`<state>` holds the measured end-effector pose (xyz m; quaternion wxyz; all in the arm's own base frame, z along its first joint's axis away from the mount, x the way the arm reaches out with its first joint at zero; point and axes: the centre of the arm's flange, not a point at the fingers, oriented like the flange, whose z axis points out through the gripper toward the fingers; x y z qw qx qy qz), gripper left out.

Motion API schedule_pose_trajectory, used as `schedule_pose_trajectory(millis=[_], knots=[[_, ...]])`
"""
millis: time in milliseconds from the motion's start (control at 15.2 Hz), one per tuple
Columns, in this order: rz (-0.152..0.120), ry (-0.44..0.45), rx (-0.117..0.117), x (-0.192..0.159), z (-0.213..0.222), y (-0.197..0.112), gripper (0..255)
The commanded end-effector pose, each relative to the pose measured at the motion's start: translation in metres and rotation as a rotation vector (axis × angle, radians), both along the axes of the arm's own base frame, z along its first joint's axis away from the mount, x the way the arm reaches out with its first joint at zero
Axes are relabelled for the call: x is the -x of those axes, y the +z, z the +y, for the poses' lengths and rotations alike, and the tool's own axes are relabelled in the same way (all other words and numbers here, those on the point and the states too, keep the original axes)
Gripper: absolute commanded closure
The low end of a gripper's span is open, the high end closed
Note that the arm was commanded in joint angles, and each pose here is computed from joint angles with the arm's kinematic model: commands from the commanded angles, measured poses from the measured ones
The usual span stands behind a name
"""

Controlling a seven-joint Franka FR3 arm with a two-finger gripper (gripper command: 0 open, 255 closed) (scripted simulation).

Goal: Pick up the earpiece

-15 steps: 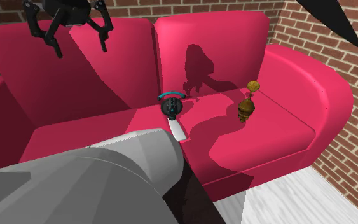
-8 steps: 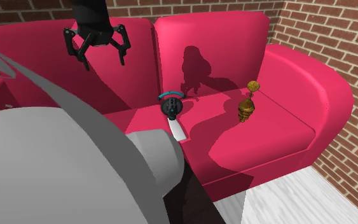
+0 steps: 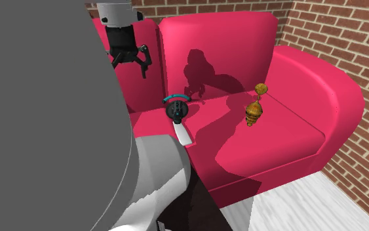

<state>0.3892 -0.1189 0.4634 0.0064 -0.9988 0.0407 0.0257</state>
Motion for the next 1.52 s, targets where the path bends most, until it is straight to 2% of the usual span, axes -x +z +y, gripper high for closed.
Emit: schedule_pose_trajectory(millis=[0, 1452], knots=[[-0.004, -0.017, 0.003, -0.016, -0.018, -0.017, 0], [-0.025, -0.194, 0.018, -0.143, -0.195, -0.203, 0]])
